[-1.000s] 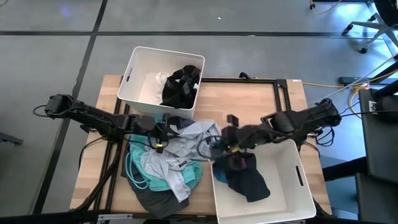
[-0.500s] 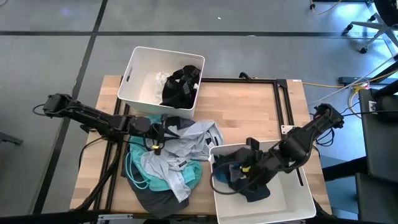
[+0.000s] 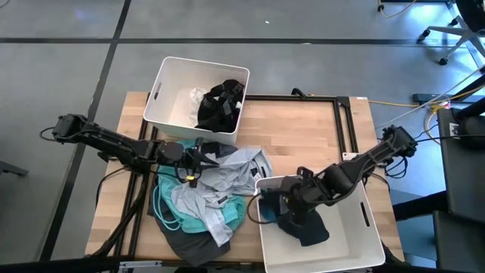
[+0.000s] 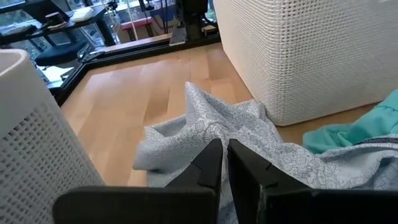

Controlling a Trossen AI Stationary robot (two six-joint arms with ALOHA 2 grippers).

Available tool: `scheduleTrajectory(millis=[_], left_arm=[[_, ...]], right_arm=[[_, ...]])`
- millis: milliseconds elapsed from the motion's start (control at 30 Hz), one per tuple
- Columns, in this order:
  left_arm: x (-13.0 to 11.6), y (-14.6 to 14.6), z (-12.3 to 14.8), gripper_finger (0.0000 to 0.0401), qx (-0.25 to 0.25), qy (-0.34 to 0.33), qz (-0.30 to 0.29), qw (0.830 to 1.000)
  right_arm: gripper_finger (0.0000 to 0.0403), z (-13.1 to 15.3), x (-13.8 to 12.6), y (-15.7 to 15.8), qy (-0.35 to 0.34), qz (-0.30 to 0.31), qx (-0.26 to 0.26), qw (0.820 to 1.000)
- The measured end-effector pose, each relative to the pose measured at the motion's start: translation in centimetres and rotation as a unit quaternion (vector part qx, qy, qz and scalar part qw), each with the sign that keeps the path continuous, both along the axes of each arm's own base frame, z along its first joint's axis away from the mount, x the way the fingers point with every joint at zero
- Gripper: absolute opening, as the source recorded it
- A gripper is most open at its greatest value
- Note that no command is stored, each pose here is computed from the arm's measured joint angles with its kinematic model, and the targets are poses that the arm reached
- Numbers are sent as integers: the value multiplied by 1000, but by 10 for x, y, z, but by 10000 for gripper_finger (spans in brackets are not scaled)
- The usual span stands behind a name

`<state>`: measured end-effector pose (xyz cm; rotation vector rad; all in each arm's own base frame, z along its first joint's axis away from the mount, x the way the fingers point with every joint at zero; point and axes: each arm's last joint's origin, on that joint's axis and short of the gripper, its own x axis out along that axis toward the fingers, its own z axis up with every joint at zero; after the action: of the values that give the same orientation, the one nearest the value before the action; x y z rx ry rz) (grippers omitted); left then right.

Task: Sort clothes
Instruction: Put the gray blue sock into the bottom white bin, then put the gray piece of clothing into the bottom white bin

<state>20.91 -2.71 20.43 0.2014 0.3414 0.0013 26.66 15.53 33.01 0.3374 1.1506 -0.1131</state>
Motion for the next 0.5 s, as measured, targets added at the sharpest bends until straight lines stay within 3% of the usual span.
scheduleTrajectory(millis=[133,233,500], left_arm=[[0,0,0,21,-7,-2,2,1000],[1,0,3,47,-15,-17,9,1000],[3,-1,15,148,-36,-45,13,998]], right_arm=[[217,11,2,-1,3,3,45,999],[233,20,3,-2,-10,4,54,999],[241,44,8,-4,-103,32,-18,994]])
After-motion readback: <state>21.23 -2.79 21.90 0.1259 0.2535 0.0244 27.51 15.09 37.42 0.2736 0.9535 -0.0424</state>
